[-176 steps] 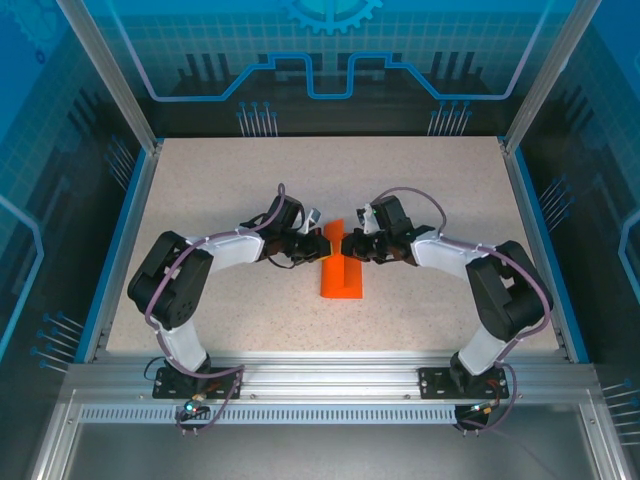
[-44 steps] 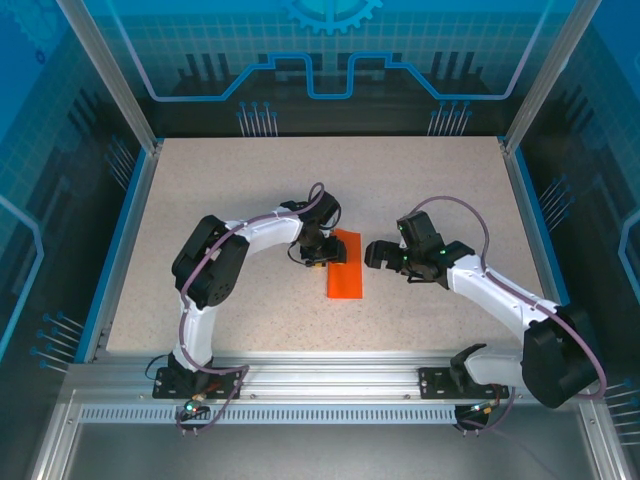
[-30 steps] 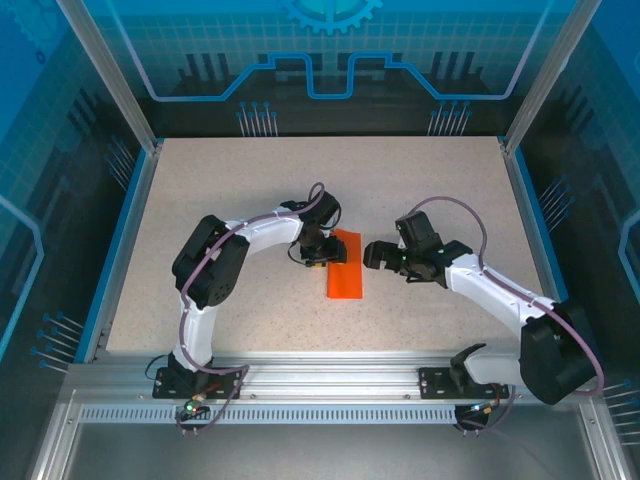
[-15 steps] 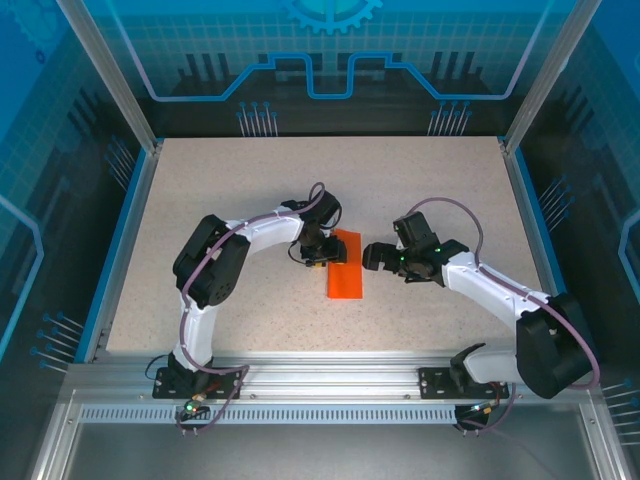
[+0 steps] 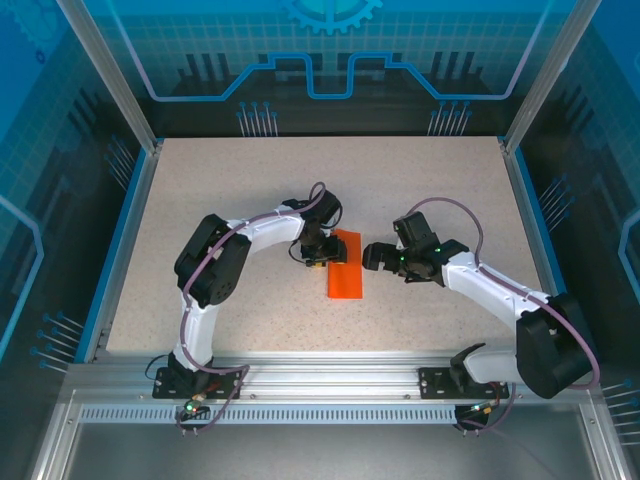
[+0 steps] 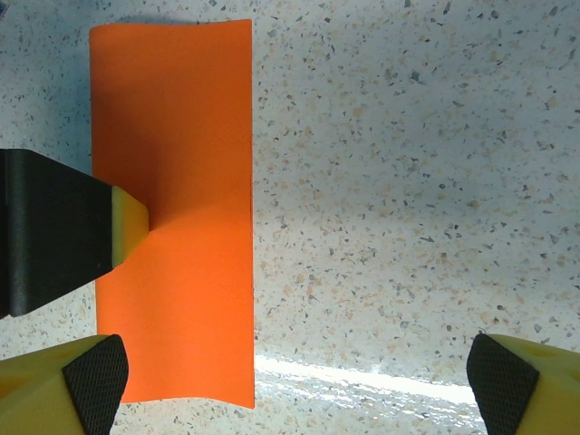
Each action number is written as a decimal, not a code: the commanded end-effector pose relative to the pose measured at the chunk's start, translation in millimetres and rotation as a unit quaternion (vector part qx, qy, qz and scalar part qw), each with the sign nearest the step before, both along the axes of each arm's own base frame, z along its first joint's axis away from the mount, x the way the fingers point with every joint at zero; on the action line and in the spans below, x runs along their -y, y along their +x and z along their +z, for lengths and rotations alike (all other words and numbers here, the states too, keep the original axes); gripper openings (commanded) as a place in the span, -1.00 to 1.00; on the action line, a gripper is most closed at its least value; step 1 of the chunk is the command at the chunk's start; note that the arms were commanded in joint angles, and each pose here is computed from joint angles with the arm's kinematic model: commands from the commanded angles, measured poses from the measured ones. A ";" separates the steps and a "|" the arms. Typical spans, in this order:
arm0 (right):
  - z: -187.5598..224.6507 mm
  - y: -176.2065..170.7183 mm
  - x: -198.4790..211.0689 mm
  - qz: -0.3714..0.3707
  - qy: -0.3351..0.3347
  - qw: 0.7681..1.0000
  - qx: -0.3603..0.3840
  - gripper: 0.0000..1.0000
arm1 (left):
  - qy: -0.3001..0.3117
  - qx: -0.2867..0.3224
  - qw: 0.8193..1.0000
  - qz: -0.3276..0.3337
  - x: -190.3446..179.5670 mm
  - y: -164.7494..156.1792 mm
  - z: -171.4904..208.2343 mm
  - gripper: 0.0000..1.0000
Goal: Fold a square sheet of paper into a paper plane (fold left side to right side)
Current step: First fold in half a square sheet of paper at the center of the table.
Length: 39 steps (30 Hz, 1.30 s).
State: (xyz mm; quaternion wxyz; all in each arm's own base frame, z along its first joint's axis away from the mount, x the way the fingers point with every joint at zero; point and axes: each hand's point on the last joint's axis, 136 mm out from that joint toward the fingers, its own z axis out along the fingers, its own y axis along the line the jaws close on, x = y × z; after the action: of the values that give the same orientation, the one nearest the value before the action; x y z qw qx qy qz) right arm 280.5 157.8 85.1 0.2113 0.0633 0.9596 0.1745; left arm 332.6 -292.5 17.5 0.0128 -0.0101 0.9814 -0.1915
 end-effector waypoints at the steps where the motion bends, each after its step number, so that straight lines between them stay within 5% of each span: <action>1: 4.8 1.7 -7.7 0.010 0.005 1.000 0.001 1.00 | -0.009 -0.027 0.999 -0.031 24.0 -18.2 -44.1 0.10; 39: 1.3 0.8 -13.7 0.019 0.010 1.000 -0.004 0.99 | -0.008 -0.028 0.999 -0.031 24.7 -19.6 -45.7 0.06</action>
State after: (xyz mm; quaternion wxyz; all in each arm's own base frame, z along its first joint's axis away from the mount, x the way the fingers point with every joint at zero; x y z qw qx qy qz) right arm 279.0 161.2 80.9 0.2038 0.0585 0.9617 0.1738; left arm 332.4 -291.8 16.8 0.0143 -0.0098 0.9824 -0.1862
